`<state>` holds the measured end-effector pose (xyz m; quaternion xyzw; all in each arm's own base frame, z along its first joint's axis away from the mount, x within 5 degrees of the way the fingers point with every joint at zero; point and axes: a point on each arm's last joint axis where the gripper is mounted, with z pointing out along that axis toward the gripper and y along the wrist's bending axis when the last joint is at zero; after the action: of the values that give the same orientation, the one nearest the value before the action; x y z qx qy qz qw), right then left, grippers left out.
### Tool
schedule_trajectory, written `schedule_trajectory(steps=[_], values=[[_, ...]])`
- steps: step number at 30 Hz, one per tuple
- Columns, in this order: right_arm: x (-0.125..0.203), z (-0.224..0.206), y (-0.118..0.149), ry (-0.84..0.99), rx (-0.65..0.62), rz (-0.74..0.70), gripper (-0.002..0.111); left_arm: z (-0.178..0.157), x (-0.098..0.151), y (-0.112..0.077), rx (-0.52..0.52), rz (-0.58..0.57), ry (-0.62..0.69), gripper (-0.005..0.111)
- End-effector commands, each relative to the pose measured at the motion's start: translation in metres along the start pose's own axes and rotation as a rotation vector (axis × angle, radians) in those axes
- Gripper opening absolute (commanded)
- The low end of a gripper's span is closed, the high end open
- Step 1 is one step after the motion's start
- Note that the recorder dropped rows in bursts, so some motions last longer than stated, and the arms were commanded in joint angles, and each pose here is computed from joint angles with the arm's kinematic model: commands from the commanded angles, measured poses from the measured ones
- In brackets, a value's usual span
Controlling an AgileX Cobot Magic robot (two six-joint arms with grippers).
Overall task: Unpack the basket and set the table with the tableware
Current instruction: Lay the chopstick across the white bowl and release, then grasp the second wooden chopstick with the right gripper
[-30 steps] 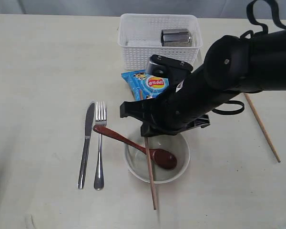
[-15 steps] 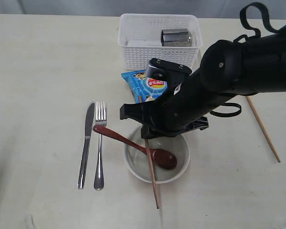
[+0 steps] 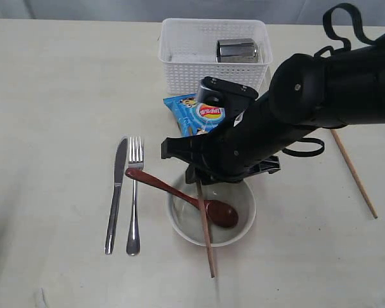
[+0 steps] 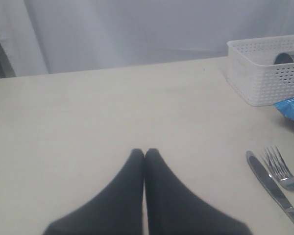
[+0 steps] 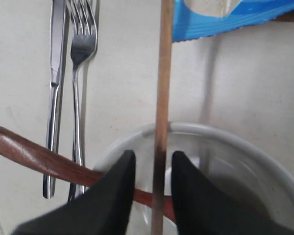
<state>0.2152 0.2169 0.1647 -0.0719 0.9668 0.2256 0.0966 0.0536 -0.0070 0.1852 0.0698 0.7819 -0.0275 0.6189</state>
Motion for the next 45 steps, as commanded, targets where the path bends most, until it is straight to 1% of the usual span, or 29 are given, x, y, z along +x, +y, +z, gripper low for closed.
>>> schedule_trajectory(steps=[1, 3, 6, 10, 14, 18, 20, 22, 25, 28, 30, 33, 35, 39, 42, 45], values=[[0.002, 0.001, -0.001, 0.004, 0.004, -0.008, 0.048, 0.000, 0.001, 0.000, -0.002, 0.006, -0.001, 0.000], [0.001, 0.001, 0.001, 0.011, 0.003, -0.026, 0.047, 0.000, 0.001, 0.000, -0.002, 0.006, -0.001, 0.000], [-0.001, -0.002, 0.005, 0.034, -0.008, -0.085, 0.043, 0.000, 0.001, 0.000, -0.002, 0.006, -0.001, 0.000], [-0.007, -0.010, 0.016, 0.072, -0.027, -0.143, 0.039, 0.000, 0.001, 0.000, 0.000, 0.000, -0.001, 0.000], [-0.014, -0.021, 0.023, 0.110, 0.004, -0.219, 0.038, 0.000, 0.001, 0.000, 0.000, 0.000, -0.001, 0.000], [-0.023, -0.035, 0.024, 0.160, 0.125, -0.260, 0.038, 0.000, 0.001, 0.000, 0.000, 0.000, -0.001, 0.000], [-0.029, -0.043, 0.019, 0.171, 0.246, -0.257, 0.038, 0.000, 0.001, 0.000, 0.000, 0.000, -0.001, 0.000], [-0.036, -0.051, 0.005, 0.170, 0.379, -0.243, 0.038, 0.000, 0.001, 0.000, 0.000, 0.000, -0.001, 0.000], [-0.048, -0.063, -0.024, 0.185, 0.480, -0.186, 0.038, 0.000, 0.001, 0.000, 0.000, 0.000, -0.001, 0.000], [-0.059, -0.070, -0.057, 0.187, 0.500, -0.092, 0.038, 0.000, 0.001, 0.000, 0.000, 0.000, -0.001, 0.000], [-0.062, -0.073, -0.076, 0.177, 0.506, -0.056, 0.038, 0.000, 0.001, 0.000, 0.000, 0.000, -0.001, 0.000], [-0.066, -0.078, -0.107, 0.149, 0.559, -0.014, 0.038, 0.000, 0.001, 0.000, 0.000, 0.000, -0.001, 0.000], [-0.067, -0.082, -0.128, 0.124, 0.605, 0.030, 0.038, 0.000, 0.001, 0.000, 0.000, 0.000, -0.001, 0.000], [-0.064, -0.083, -0.159, 0.085, 0.614, 0.099, 0.038, 0.000, 0.001, 0.000, 0.000, 0.000, -0.001, 0.000], [-0.064, -0.077, -0.179, 0.100, 0.614, 0.091, 0.038, 0.000, 0.001, 0.000, 0.000, 0.000, -0.001, 0.000], [-0.062, -0.064, -0.190, 0.191, 0.609, -0.006, 0.038, 0.000, 0.001, 0.000, 0.000, 0.000, -0.001, 0.000]])
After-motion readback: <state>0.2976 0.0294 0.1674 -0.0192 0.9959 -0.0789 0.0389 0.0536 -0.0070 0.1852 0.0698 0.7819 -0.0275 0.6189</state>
